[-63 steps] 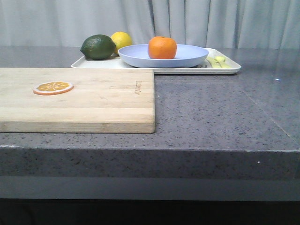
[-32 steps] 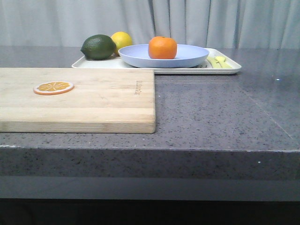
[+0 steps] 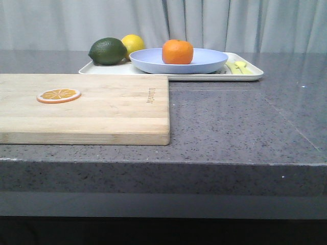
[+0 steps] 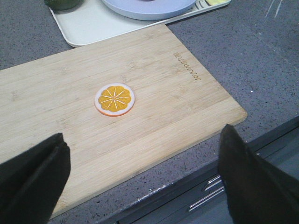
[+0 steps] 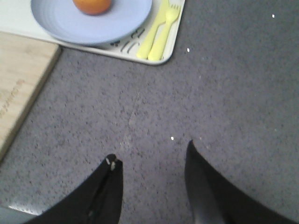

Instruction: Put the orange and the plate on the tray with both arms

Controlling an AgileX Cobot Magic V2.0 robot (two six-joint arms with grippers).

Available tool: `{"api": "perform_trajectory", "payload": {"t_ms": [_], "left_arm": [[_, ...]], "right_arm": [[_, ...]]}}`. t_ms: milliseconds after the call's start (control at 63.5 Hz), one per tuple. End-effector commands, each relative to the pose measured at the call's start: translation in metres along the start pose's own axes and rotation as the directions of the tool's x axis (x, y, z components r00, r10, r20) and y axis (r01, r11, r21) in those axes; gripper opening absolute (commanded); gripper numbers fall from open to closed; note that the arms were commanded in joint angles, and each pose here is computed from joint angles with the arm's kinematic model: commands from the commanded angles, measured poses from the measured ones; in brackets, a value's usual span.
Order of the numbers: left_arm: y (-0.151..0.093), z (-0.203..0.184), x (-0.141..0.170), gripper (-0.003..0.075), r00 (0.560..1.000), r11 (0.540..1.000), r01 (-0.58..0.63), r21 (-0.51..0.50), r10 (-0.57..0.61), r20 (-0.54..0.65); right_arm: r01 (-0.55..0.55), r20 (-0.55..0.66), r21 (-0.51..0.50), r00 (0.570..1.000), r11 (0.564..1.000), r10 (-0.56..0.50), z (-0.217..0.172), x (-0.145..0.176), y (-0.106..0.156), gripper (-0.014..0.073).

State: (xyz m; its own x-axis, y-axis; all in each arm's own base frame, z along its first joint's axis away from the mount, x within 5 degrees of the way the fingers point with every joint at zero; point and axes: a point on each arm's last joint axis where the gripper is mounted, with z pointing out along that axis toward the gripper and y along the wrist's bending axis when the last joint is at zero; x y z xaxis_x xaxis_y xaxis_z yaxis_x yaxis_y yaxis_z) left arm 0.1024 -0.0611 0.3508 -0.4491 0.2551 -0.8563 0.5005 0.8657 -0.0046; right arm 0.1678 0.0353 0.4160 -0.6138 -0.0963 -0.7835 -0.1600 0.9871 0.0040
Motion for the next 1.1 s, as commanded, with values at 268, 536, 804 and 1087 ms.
{"api": "perform_trajectory", "payload": {"t_ms": [268,536,804,1087], "left_arm": [[-0.001,-0.006,-0.013,0.0617,0.995,1.000,0.014,0.009,-0.015,0.100],[-0.001,-0.006,-0.014,0.0617,0.995,1.000,0.014,0.009,-0.015,0.102],[-0.001,-0.006,-0.014,0.0617,0.994,1.000,0.014,0.010,-0.015,0.109],[-0.001,-0.006,-0.014,0.0617,0.994,1.000,0.014,0.010,-0.015,0.109]], "right_arm": [[-0.083,0.128,0.101,0.989,0.991,0.070,-0.037,0.068,-0.019,0.0342],[-0.085,0.203,0.125,0.977,0.988,0.059,-0.064,0.113,-0.019,0.0342],[-0.010,0.269,0.130,0.963,0.991,-0.026,-0.081,0.124,-0.016,0.0342],[-0.023,0.291,0.107,0.957,0.994,-0.009,-0.081,0.122,-0.015,0.0342]]}}
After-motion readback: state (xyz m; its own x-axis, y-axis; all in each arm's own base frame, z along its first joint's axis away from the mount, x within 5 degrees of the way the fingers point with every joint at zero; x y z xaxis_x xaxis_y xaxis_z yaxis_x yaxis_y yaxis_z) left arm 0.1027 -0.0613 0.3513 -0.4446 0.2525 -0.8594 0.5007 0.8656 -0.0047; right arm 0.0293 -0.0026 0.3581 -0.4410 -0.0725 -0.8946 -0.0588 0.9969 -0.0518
